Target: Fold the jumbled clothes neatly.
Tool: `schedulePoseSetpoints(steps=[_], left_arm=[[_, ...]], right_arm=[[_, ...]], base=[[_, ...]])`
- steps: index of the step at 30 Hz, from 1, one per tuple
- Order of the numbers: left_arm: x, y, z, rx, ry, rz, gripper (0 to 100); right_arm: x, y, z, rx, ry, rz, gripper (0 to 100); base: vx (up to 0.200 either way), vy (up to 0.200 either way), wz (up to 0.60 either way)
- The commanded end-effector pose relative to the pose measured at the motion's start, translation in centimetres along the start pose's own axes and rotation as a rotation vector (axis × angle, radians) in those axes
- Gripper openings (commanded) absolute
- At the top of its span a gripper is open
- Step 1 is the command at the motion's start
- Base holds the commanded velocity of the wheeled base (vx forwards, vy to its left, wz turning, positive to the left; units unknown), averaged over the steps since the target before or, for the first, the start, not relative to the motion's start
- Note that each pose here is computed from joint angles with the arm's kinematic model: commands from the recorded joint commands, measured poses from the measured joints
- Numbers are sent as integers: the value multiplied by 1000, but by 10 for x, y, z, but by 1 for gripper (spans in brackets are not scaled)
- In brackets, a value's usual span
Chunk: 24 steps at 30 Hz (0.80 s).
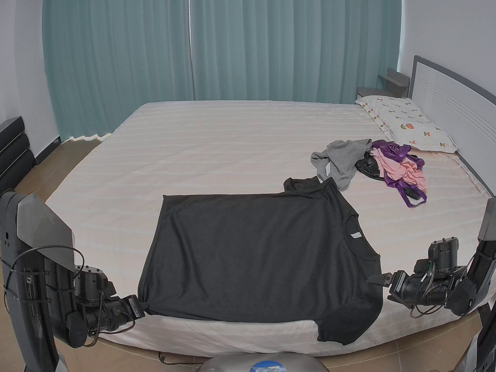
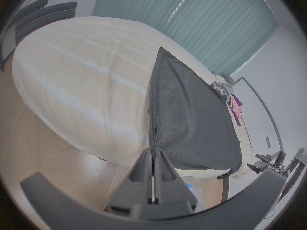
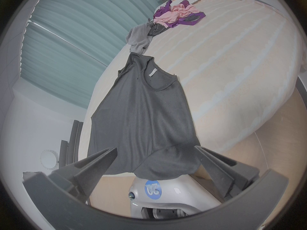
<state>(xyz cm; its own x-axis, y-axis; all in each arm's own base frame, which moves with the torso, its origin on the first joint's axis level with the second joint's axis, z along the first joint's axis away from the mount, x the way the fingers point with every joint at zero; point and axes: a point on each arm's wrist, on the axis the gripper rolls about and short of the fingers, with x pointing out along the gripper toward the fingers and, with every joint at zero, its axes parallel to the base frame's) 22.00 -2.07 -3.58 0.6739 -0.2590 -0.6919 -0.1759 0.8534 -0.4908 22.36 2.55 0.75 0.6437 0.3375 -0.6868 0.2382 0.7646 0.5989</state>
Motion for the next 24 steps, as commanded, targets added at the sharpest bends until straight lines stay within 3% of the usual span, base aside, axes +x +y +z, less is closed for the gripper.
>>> schedulePoseSetpoints(steps=[1, 9, 17, 18, 24], left_arm=[[-1, -2, 1, -29, -13, -11, 0], [-2, -2, 1, -58, -10, -22, 0], [-1, -2, 2, -77, -10, -25, 0], [-1, -2, 1, -77, -8, -24, 0], [-1, -2, 2, -85, -11, -25, 0]], right_arm=[[15, -8, 4, 17, -4, -25, 100], [38, -20, 10, 28, -41, -94, 100], [53, -21, 16, 31, -46, -87, 100], [56, -21, 17, 30, -50, -86, 0], [65, -20, 28, 32, -83, -73, 0]], base=[[0, 0, 0], [0, 0, 0], [0, 0, 0], [0, 0, 0], [0, 0, 0]])
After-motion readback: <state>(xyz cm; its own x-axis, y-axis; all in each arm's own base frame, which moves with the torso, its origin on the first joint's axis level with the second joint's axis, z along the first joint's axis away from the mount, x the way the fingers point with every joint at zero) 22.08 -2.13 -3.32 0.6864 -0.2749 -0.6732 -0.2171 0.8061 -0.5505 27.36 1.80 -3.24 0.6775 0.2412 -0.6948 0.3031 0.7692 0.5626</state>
